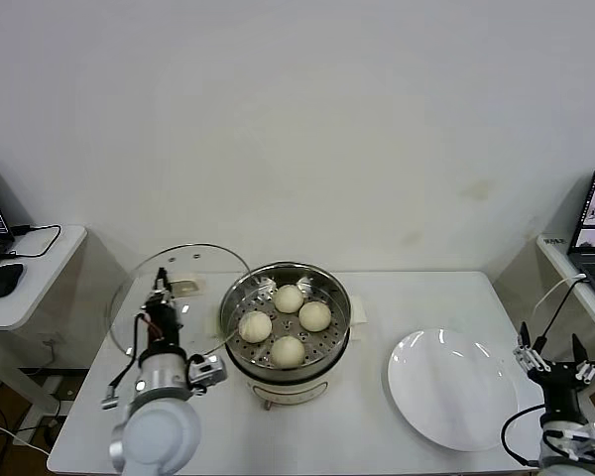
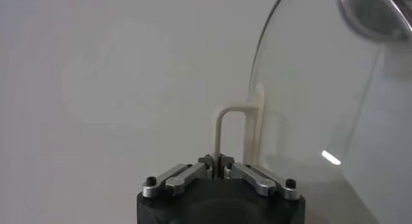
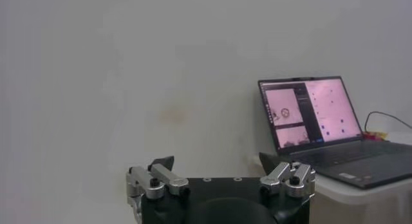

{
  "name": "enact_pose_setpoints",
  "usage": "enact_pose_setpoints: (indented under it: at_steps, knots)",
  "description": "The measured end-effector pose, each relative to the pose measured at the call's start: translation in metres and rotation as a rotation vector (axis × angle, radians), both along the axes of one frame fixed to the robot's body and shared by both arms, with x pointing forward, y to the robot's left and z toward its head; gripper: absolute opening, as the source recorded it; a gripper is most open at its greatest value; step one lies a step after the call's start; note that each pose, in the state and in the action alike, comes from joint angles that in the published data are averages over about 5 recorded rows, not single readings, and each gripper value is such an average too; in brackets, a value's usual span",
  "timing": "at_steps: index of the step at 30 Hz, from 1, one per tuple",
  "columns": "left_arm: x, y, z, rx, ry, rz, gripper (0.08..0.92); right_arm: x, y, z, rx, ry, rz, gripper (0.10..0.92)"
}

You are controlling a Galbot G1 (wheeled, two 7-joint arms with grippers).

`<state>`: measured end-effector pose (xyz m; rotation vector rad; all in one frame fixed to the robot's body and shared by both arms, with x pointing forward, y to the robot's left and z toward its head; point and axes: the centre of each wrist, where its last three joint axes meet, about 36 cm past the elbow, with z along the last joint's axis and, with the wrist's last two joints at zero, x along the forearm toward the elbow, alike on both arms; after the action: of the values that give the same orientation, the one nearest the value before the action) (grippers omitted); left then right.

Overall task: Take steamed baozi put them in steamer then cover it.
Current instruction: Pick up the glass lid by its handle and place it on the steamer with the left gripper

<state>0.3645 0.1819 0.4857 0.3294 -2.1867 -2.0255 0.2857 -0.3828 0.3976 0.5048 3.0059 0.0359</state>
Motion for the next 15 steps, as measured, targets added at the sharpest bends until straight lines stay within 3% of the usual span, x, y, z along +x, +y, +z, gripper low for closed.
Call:
enact_pose_setpoints:
  at_steps: [15]
  knots:
    - [0.013,-0.082,-0.010,-0.054,0.054,-0.120,0.131,-0.003,0.005,-0.005,-0.019,0.004,-0.039,0.823]
